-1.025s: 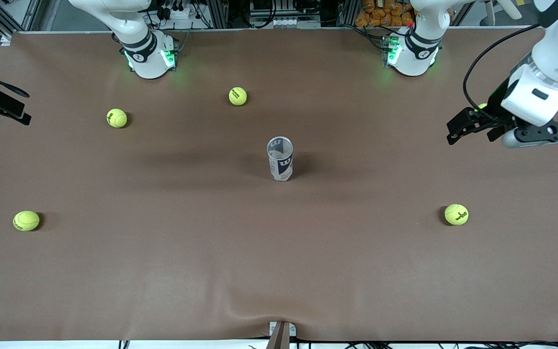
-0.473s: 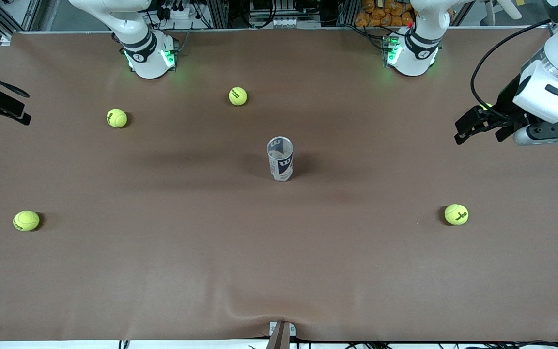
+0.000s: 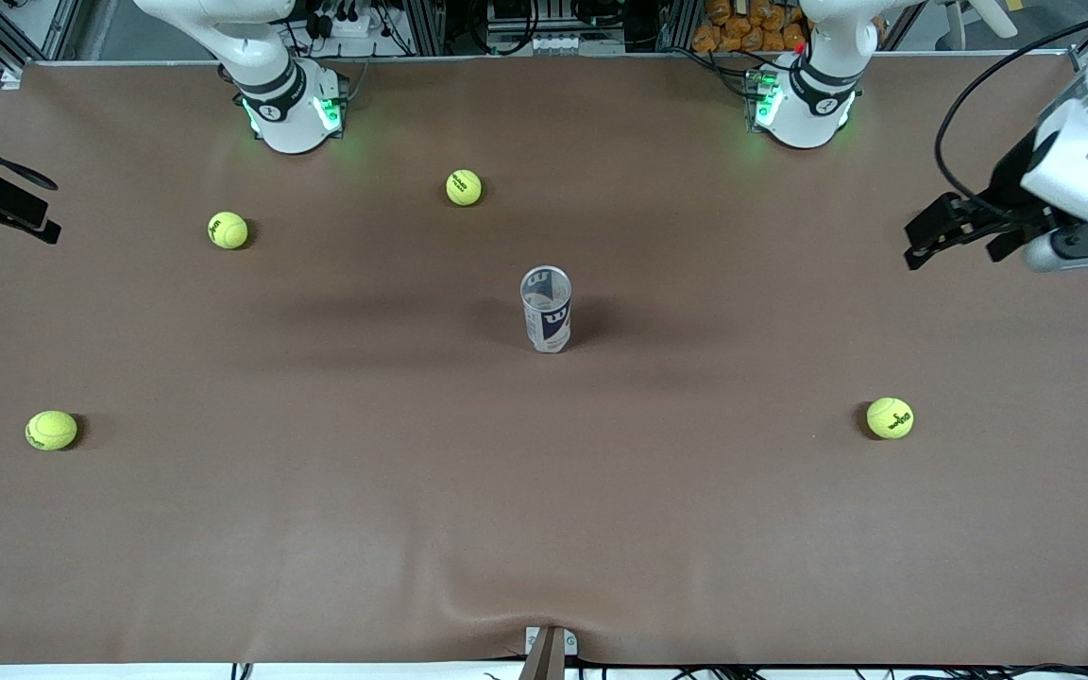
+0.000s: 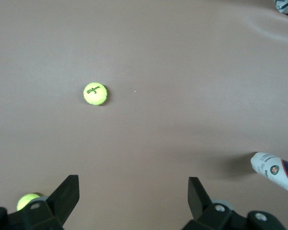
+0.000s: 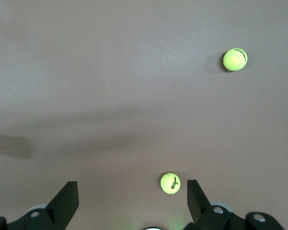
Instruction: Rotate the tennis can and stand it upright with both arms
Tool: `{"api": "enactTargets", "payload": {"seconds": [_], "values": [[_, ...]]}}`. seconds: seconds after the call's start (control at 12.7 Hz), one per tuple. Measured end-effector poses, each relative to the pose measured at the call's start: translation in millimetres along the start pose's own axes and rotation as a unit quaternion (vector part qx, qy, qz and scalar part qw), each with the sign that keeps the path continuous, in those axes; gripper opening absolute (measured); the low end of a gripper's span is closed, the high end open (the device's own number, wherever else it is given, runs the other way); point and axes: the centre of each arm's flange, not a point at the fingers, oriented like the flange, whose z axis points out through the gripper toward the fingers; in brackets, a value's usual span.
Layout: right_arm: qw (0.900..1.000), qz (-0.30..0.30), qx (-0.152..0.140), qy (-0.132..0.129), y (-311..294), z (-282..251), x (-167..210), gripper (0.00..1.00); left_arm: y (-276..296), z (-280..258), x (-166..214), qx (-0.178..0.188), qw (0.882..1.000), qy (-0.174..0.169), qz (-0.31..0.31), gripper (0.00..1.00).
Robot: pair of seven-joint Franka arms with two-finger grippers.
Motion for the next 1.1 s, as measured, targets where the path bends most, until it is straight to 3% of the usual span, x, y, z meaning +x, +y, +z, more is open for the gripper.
{"api": "enactTargets", "payload": {"seconds": [0.32,1.1], "values": [[1.0,0.0,0.0,0.0,0.0,0.0,0.0,1.0,-29.3,-0.2,0.0,0.004,1.0,-0.023,0.021,1.0],[1.0,0.0,0.0,0.0,0.0,0.0,0.0,1.0,-16.2,0.0,-17.5,0.007,0.999,-0.051,0.015,1.0]]}}
